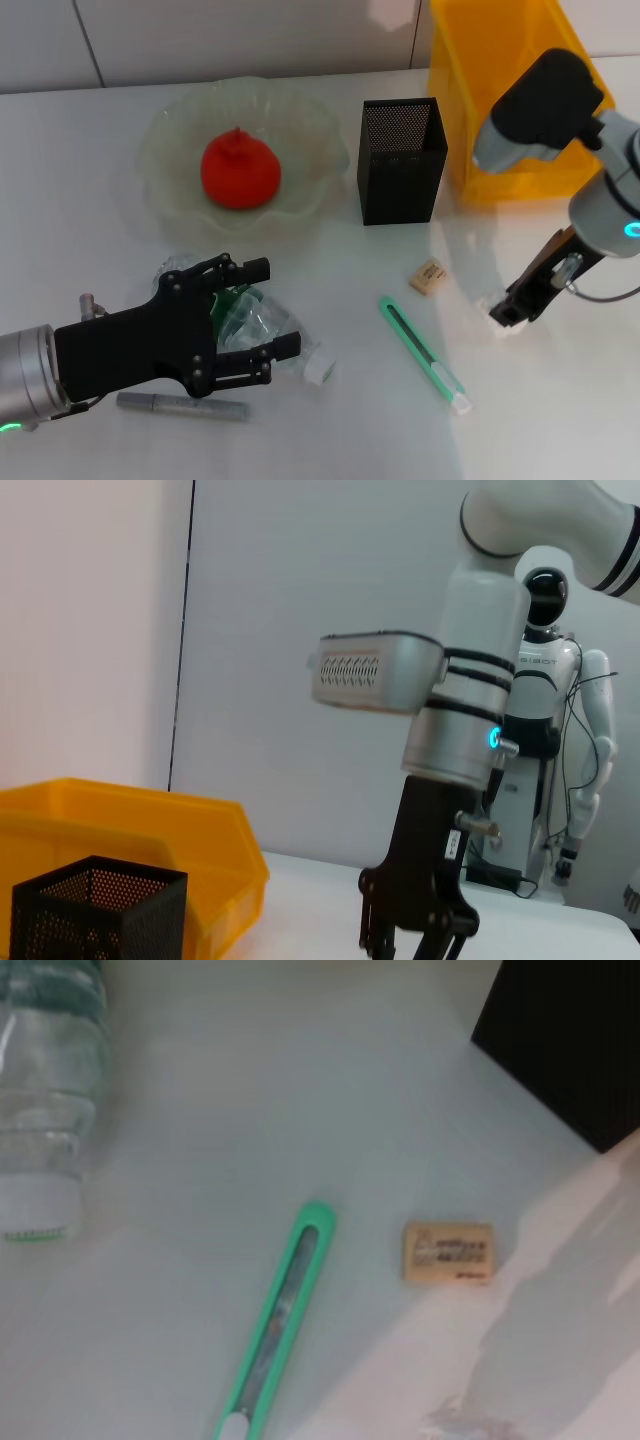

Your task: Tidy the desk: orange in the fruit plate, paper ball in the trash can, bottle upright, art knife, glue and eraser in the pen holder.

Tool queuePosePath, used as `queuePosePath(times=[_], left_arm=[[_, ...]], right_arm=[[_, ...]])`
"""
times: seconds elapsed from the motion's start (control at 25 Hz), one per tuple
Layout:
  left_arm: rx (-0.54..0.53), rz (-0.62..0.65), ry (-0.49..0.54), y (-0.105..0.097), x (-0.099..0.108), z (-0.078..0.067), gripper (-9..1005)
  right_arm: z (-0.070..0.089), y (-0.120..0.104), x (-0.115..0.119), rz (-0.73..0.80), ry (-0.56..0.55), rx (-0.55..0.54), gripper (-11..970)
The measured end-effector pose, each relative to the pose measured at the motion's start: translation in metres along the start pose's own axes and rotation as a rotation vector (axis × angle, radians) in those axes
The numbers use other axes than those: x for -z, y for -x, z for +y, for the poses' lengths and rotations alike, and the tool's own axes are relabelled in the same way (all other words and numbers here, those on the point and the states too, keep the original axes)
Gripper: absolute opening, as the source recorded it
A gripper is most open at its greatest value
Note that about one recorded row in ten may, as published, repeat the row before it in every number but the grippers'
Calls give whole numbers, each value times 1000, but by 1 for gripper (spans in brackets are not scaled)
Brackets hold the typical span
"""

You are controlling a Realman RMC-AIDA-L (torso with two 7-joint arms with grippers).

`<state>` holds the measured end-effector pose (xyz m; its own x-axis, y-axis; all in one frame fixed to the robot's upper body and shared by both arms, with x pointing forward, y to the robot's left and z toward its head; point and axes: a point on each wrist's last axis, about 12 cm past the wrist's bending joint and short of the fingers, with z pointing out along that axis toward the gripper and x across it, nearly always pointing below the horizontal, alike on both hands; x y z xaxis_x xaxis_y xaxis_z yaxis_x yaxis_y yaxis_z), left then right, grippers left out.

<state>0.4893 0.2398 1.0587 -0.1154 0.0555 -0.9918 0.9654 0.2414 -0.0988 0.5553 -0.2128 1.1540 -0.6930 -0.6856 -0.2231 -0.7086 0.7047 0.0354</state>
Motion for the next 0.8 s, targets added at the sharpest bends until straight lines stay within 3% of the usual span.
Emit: queuePosePath(times=[0.08,0.12,0.2,0.32,0.56,0.72,0.8], left_arm=[[0,-1,1,0,0,0,750],[1,-2,1,0,0,0,749],[1,-3,1,0,0,0,748],[1,-5,-1,0,0,-1,747],[0,-5,-6,0,-1,-2,744],[-3,-5,-10,0,-2,-2,743],[-3,-6,-11,0,-2,-2,742]], right_arm=[[-2,-2,17,-43,-22,-10,329],[-5,-5,38,-100,-54,-29,309],[-8,-7,50,-136,-76,-43,309],[-25,-17,90,-264,-200,-111,308],[-51,-16,105,-379,-370,-121,302],[-77,-9,87,-439,-452,-149,299],[-80,-6,82,-445,-453,-153,299]])
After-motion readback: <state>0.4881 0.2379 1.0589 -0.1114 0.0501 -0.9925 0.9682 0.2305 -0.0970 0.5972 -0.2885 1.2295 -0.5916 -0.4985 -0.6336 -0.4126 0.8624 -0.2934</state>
